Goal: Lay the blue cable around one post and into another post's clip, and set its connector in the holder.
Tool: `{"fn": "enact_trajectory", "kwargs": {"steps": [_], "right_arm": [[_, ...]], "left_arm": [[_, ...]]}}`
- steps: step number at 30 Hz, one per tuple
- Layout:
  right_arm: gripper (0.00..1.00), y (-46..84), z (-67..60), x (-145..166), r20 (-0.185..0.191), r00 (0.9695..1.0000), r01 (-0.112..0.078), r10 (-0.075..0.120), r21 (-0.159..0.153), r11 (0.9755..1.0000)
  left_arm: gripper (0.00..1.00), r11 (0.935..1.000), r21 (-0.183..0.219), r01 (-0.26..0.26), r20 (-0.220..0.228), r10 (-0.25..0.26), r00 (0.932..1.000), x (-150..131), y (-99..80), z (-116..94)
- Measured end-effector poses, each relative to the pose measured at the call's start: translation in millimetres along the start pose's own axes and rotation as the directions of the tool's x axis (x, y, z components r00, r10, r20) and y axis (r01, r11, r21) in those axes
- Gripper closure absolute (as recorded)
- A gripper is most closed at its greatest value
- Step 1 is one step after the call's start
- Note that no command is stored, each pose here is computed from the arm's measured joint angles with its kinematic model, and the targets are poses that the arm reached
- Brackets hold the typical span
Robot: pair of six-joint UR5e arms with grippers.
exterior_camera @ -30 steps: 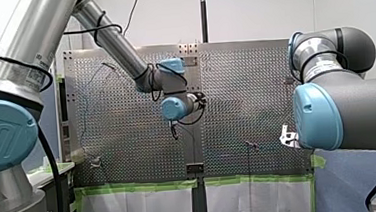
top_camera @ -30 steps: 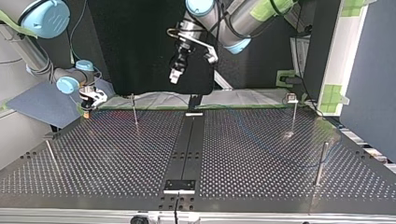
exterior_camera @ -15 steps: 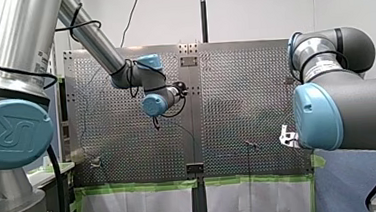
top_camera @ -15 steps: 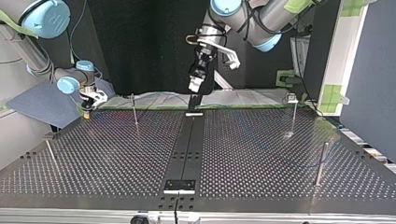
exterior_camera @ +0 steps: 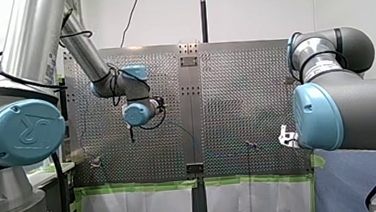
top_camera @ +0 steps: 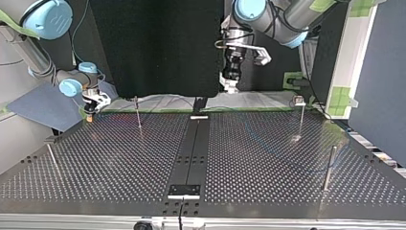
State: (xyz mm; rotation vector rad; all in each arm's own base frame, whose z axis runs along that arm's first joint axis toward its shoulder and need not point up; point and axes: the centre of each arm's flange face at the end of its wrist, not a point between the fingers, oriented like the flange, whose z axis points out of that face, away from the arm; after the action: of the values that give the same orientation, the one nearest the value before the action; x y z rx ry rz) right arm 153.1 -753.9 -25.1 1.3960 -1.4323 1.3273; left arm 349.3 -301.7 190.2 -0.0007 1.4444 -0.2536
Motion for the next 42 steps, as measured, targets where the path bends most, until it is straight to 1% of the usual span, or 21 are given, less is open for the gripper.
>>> {"fn": "enact_trajectory", "kwargs": {"steps": [3,5,8,12,18,22,28,35,38,42], "right_arm": [[1.0,-0.3,0.0,0.0,0.0,1.0,0.0,0.0,0.0,1.0],[1.0,-0.5,0.0,-0.1,0.0,1.0,0.001,-0.001,0.001,1.0],[1.0,-1.0,-0.1,-0.2,0.0,1.0,0.002,-0.002,0.002,1.0],[1.0,-1.4,-0.3,-0.5,0.002,1.0,0.009,-0.009,0.002,1.0],[1.0,-1.6,-0.4,-0.5,0.004,0.9999,0.012,-0.012,0.003,0.9999],[1.0,-2.2,-0.1,-0.4,0.002,0.9999,0.013,-0.013,0.004,0.9999],[1.0,-2.7,-0.1,-0.5,0.002,0.9999,0.011,-0.011,0.004,0.9999],[1.0,-2.7,0.2,-0.1,-0.001,0.9999,0.012,-0.012,0.004,0.9999],[1.0,-2.4,0.2,0.0,-0.001,0.9999,0.013,-0.013,0.004,0.9999],[1.0,-2.0,0.1,0.0,0.001,0.9999,0.016,-0.016,0.004,0.9999]], "left_arm": [[0.01,0.9995,-0.027,-0.019,-0.025,0.018,0.9995,6.3,12.4,-5.3],[0.01,0.9988,-0.037,-0.033,-0.045,0.031,0.9985,11.5,18.7,-11.9],[0.01,0.998,-0.044,-0.047,-0.072,0.044,0.9965,18.3,24.8,-22.3],[0.01,0.9972,-0.046,-0.059,-0.101,0.054,0.9934,26.1,30.3,-35.9],[0.01,0.996,-0.047,-0.075,-0.151,0.067,0.9862,38.8,40.0,-61.4],[0.01,0.997,-0.031,-0.072,-0.164,0.066,0.9843,44.5,43.7,-74.2],[0.01,0.9987,0.005,-0.052,-0.169,0.052,0.9842,51.5,47.0,-93.1],[0.01,0.9989,0.01,-0.046,-0.171,0.047,0.9842,57.3,53.8,-114.4],[0.01,0.9988,0.009,-0.049,-0.181,0.05,0.9823,60.1,57.4,-124.8],[0.01,0.9984,0.006,-0.056,-0.204,0.056,0.9774,63.9,62.5,-139.0]]}}
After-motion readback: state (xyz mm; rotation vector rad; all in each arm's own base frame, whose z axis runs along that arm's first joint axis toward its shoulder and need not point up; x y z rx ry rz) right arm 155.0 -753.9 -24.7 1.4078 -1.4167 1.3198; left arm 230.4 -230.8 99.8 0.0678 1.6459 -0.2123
